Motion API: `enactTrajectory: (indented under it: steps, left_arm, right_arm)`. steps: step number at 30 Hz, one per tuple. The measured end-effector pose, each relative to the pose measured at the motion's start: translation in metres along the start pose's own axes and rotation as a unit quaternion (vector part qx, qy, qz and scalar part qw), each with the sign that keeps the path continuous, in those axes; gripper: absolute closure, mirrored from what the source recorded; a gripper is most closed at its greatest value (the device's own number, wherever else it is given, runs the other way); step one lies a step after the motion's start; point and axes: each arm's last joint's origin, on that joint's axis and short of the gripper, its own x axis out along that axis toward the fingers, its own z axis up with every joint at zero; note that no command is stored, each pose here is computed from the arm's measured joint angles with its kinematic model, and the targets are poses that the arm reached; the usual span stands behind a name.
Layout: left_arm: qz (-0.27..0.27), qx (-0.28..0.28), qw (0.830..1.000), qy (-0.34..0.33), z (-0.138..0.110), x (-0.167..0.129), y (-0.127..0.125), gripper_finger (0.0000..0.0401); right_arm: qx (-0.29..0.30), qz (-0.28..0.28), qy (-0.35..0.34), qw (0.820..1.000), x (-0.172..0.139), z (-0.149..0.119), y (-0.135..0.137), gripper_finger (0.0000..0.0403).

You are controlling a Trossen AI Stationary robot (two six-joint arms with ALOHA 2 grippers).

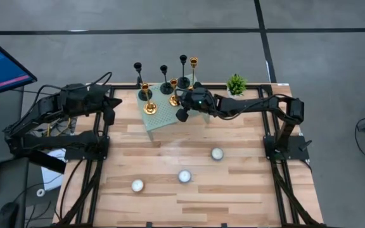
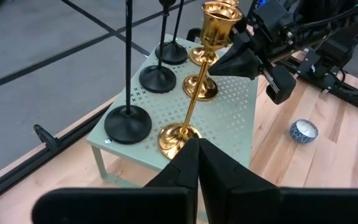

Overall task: Pick & Place candle stick holders
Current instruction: Adjust the gold candle stand on the shelf

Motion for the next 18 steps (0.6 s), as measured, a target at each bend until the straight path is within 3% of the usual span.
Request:
enactTrajectory:
  steps: [18]
  left_arm:
    - [0.0, 0.0, 1.0, 0.0, 0.0, 0.0001, 0.0, 0.0396]
  right_arm:
    - [0.006, 0.01, -0.012, 1.0, 0.0014, 0.0022, -0.0045, 0.0403]
